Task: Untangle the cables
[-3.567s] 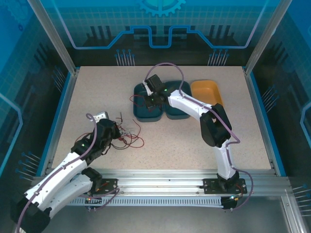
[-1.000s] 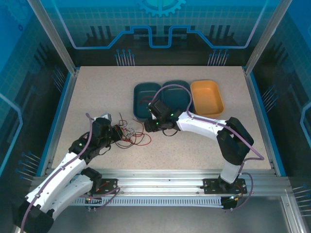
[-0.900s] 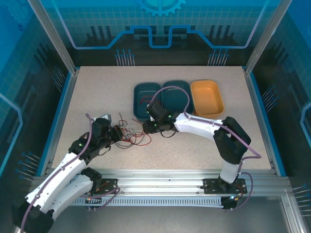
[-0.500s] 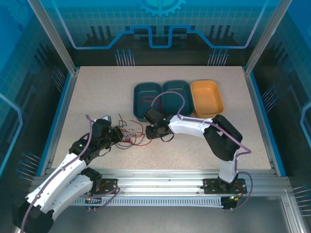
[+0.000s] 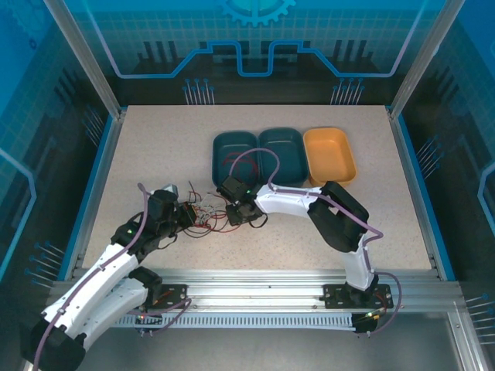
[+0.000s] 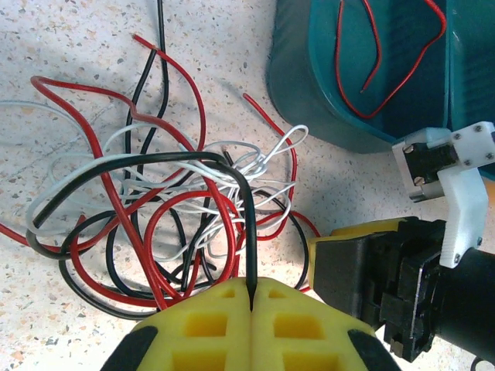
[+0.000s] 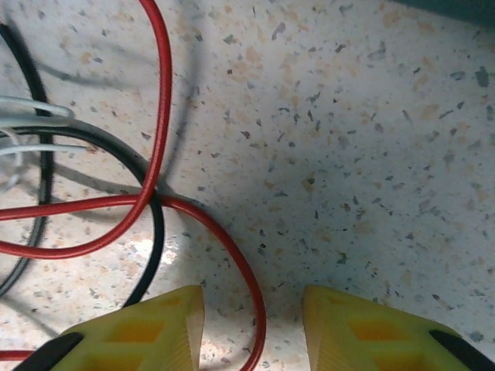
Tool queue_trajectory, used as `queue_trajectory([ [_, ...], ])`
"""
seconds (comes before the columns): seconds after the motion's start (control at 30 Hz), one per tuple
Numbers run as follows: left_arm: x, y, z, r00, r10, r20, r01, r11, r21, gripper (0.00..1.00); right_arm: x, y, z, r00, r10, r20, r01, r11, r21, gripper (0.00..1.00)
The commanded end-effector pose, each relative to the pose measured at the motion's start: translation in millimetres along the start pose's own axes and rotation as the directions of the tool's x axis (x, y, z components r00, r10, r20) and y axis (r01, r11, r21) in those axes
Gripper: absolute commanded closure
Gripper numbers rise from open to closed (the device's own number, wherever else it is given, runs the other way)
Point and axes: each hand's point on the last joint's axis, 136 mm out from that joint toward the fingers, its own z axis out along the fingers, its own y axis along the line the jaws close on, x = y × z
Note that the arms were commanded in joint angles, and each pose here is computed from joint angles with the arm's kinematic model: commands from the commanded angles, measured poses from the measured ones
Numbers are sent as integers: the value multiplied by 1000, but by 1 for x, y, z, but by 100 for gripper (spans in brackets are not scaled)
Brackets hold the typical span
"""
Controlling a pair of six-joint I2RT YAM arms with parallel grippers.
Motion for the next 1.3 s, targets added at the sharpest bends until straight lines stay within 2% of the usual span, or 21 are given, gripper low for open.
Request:
queue_trajectory([
  [0.0, 4, 2, 2, 1000, -12, -14, 12, 1000, 7, 98, 14, -7, 4, 998, -35, -54, 38, 998, 57, 62],
  [0.2, 0, 3, 1, 1000, -10, 2, 10, 1000, -5, 98, 38, -18, 7, 992, -47, -113, 57, 995, 87, 67],
  [0.4, -2, 6, -1, 1000, -18, 17, 19, 1000, -22, 98, 54, -28, 14, 986, -37, -160, 56, 992, 116, 87],
  [0.57, -5, 9, -4, 999, -29, 40, 31, 999, -33, 98, 46, -41, 2, 991, -34, -129, 55, 984, 169, 100],
  [0.8, -7, 22, -4, 995, -64, 78, 70, 994, -80, 97, 26, -75, -33, 999, -1, -34, 10, 965, 261, 100],
  [1.27, -1, 42, 7, 991, -104, 88, 117, 982, -146, 99, 14, -134, -104, 986, 73, 149, -129, 903, 410, 100],
])
